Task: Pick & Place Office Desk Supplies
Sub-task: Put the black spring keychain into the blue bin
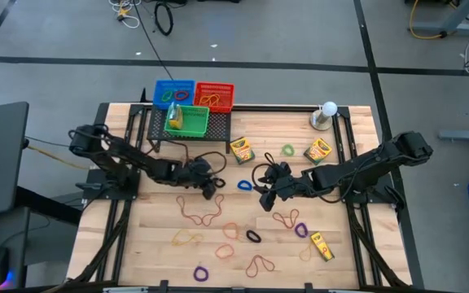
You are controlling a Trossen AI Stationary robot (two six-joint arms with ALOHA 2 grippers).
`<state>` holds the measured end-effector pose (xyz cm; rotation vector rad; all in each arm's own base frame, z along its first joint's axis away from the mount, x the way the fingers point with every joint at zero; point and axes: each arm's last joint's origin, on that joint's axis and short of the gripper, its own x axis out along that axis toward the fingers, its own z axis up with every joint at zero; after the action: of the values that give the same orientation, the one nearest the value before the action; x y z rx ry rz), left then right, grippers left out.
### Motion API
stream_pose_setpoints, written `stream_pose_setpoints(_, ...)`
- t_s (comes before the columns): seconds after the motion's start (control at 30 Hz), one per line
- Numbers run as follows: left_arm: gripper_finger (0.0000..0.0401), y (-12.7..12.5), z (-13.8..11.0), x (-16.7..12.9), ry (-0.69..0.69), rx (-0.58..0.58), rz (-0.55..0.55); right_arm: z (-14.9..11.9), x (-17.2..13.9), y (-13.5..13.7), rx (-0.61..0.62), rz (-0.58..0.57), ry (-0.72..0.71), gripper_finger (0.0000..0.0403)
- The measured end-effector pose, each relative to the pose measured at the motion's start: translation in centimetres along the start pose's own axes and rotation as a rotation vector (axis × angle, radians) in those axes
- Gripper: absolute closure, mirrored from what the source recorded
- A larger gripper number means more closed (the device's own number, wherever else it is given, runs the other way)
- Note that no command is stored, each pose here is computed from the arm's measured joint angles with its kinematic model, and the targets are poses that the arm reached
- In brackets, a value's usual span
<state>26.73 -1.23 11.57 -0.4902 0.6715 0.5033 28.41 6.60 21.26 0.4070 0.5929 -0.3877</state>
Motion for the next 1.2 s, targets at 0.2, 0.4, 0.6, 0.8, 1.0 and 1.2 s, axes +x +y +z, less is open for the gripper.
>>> stream_pose_setpoints(0.2, 0.0289, -0.4, -0.1, 0.9, 0.012, 0.064, 0.017, 0.0, 0.0, 0.0, -0.012, 0.0, -0.001, 0.0222)
stream_pose_setpoints(0.4, 0.0376, -0.7, 0.1, 0.6, 0.063, 0.161, 0.03, 0.0, 0.0, 0.0, -0.035, -0.001, 0.0, 0.0222)
stream_pose_setpoints(0.6, 0.0395, -1.6, 0.1, -0.9, 0.131, 0.407, 0.019, 0.0, 0.0, 0.0, -0.035, -0.001, 0.0, 0.0222)
stream_pose_setpoints(0.8, 0.0388, -2.3, 0.7, -1.8, 0.163, 0.442, -0.017, 0.0, 0.0, 0.0, -0.055, -0.003, 0.003, 0.0222)
stream_pose_setpoints(1.0, 0.033, -2.7, 1.2, -2.3, 0.179, 0.223, -0.018, 0.0, 0.0, 0.0, -0.061, -0.001, 0.001, 0.0222)
stream_pose_setpoints(1.2, 0.0267, -3.7, 2.4, -2.3, 0.104, 0.343, -0.077, 0.1, 0.1, -0.2, -0.077, -0.007, -0.001, 0.0222)
